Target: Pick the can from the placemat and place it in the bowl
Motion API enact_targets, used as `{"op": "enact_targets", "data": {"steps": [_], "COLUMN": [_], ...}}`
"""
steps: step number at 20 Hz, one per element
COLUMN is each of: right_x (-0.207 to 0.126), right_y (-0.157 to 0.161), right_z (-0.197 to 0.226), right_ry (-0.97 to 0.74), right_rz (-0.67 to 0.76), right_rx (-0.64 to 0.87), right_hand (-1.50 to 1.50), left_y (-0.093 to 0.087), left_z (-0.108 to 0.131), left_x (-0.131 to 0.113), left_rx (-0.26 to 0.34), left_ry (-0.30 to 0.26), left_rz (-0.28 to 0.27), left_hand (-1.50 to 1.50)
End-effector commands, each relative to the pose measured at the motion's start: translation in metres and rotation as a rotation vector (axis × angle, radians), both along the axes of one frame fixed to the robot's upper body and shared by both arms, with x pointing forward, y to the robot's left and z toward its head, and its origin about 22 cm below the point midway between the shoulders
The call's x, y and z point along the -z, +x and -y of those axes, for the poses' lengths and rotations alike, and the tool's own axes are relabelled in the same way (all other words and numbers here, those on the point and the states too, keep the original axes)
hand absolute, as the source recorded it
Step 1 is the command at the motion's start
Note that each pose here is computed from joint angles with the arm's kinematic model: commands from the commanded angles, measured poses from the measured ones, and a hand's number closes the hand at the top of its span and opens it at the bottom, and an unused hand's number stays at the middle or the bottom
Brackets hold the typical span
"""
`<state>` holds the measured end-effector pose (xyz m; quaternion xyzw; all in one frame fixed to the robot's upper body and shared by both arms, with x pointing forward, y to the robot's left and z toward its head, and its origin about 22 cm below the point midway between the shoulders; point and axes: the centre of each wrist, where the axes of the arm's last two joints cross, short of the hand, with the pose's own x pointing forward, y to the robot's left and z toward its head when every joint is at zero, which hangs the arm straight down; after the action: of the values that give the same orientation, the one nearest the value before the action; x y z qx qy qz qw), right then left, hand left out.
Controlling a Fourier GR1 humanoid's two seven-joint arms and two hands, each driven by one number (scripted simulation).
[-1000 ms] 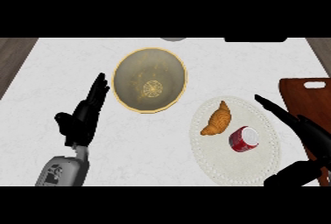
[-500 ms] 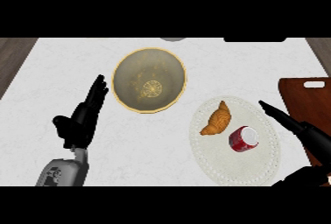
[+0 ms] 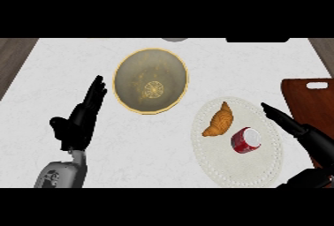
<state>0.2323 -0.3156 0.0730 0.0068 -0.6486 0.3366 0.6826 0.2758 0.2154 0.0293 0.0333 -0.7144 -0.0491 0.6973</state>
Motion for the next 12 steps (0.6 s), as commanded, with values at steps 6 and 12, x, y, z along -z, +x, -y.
{"op": "enact_targets", "data": {"steps": [6, 12], "right_x": [0.038, 0.054], "right_y": [0.003, 0.015], "right_z": [-0.012, -0.016], "right_ry": [0.050, 0.059], "right_rz": [-0.050, -0.060], "right_rx": [0.001, 0.015], "right_hand": [-1.50, -1.50], "left_y": [0.016, -0.018], "left_z": [-0.017, -0.009], "left_x": [-0.010, -0.005], "left_rx": [-0.012, -0.002], "left_ry": [0.006, -0.005], "left_rz": [0.010, 0.005], "left_hand": [0.00, 0.00]}}
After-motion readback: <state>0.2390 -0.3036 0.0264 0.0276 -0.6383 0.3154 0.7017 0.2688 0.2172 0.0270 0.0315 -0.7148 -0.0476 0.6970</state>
